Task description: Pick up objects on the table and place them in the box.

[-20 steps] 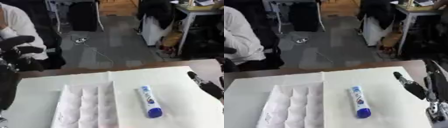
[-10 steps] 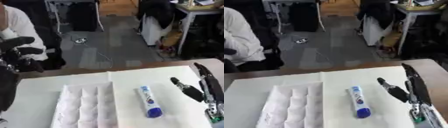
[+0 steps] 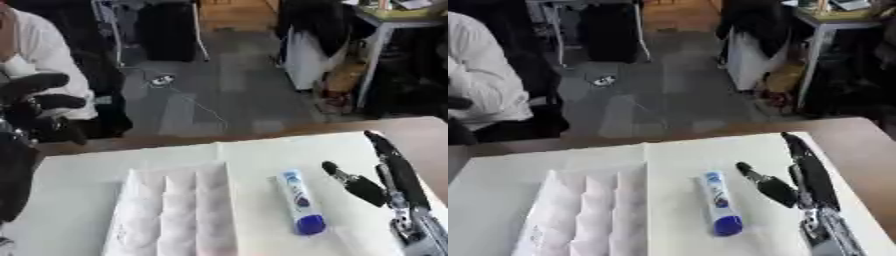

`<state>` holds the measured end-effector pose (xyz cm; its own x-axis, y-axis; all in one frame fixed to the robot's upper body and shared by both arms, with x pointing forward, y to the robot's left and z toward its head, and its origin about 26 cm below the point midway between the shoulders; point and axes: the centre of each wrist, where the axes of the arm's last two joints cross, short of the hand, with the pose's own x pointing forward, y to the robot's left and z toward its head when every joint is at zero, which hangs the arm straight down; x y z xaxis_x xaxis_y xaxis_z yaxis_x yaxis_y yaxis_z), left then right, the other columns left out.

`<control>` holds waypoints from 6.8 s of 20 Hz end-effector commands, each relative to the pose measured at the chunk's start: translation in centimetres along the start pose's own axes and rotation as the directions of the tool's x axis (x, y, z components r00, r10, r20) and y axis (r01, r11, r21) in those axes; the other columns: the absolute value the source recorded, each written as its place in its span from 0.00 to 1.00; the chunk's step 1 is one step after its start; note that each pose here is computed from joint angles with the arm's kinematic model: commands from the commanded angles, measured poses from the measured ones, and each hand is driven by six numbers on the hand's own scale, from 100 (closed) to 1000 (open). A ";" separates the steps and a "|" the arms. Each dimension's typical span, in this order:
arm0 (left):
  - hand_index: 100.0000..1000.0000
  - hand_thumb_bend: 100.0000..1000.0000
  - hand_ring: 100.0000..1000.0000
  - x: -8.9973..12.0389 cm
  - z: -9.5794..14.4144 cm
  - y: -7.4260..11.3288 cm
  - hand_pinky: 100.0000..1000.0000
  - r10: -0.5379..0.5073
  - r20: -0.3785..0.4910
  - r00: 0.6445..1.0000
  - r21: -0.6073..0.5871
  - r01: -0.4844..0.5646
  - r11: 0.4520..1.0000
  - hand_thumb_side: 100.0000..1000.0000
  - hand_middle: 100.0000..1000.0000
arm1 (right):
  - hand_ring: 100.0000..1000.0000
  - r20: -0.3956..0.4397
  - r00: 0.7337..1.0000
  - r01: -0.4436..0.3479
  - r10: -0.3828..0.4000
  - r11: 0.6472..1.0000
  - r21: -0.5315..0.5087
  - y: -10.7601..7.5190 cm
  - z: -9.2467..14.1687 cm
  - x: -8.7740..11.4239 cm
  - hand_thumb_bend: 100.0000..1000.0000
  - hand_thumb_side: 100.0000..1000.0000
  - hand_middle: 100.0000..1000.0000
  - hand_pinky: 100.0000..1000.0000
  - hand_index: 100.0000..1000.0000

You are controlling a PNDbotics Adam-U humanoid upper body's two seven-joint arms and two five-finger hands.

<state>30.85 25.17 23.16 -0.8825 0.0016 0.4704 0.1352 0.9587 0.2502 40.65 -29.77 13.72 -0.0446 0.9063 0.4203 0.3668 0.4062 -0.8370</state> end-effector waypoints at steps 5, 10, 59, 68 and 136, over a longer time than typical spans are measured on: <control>0.80 0.50 0.64 0.8 -0.8 0.1 0.37 0.004 0.047 0.999 -0.018 -0.003 1.000 0.85 0.76 | 0.95 0.029 0.999 -0.030 0.028 0.998 0.063 0.4 -1.6 0.6 0.76 0.77 0.90 0.92 0.98; 0.80 0.50 0.64 0.8 -0.9 0.0 0.37 0.008 0.049 0.999 -0.019 -0.007 1.000 0.85 0.76 | 0.95 0.038 0.998 -0.043 0.040 0.994 0.098 0.9 -2.3 1.0 0.76 0.78 0.89 0.92 0.96; 0.81 0.49 0.64 0.9 -1.3 -0.4 0.37 0.023 0.063 0.998 -0.036 -0.021 0.999 0.85 0.76 | 1.00 0.006 0.991 -0.128 0.135 0.927 0.351 5.2 -1.5 2.2 0.48 0.53 0.95 0.94 0.96; 0.81 0.49 0.64 0.9 -1.5 -0.6 0.37 0.035 0.067 0.997 -0.038 -0.033 0.999 0.85 0.76 | 1.00 -0.034 0.991 -0.112 0.131 0.935 0.336 4.6 -2.5 1.4 0.54 0.51 0.95 0.95 0.97; 0.81 0.49 0.65 0.8 -1.5 -0.8 0.38 0.048 0.069 0.996 -0.050 -0.044 0.998 0.85 0.76 | 0.00 0.046 0.950 -0.313 0.310 0.942 0.122 5.1 -2.8 -0.1 0.00 0.88 0.00 0.00 0.23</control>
<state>31.03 23.87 23.87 -0.8917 0.0649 0.4480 0.1996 0.9447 0.2604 44.89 -28.25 8.62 0.0477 0.9926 0.1120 0.1883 0.1012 -0.9769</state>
